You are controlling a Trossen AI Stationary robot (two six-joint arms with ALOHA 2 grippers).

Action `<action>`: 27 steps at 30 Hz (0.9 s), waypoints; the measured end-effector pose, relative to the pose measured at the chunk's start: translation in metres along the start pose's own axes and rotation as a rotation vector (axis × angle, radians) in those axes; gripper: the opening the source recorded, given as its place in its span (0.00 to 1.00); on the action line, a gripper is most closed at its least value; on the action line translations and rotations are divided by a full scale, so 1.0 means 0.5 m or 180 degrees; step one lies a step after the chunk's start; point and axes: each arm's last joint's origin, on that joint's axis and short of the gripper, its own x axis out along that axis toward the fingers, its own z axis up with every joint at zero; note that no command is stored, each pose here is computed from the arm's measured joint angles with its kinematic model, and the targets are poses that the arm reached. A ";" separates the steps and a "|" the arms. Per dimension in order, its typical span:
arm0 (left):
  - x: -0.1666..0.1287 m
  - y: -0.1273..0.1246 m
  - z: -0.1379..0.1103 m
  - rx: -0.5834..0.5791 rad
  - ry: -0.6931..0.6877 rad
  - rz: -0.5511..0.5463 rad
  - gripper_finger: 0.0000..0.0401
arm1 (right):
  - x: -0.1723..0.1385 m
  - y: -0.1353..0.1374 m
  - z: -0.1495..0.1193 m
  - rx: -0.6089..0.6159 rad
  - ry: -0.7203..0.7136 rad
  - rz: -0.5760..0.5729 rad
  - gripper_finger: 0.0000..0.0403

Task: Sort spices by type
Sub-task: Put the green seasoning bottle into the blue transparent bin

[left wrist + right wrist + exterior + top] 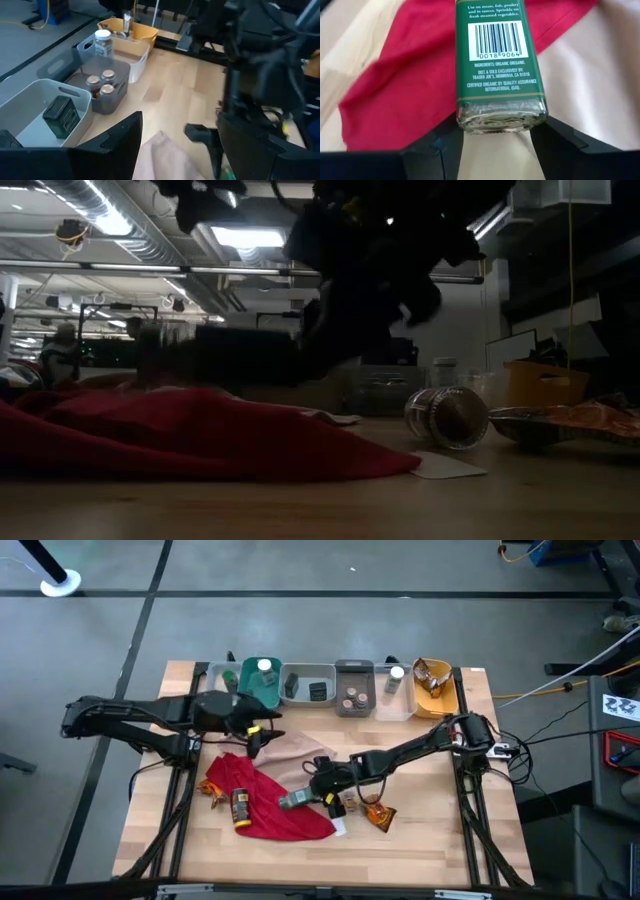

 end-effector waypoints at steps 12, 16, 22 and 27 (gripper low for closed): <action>-0.066 -0.003 -0.020 0.0052 0.0205 -0.0065 0.60 | -0.127 -0.100 0.065 0.0231 -0.0524 -0.0683 0.50; -0.065 -0.003 -0.021 0.0091 0.0219 -0.0062 0.60 | -0.168 -0.132 0.078 0.0345 -0.0685 -0.0937 0.50; -0.057 -0.003 -0.022 0.0106 0.0255 -0.0045 0.60 | -0.183 -0.159 0.077 0.0424 -0.0717 -0.1100 0.50; -0.056 -0.003 -0.022 0.0105 0.0261 -0.0044 0.60 | -0.184 -0.163 0.076 0.0411 -0.0712 -0.1121 0.50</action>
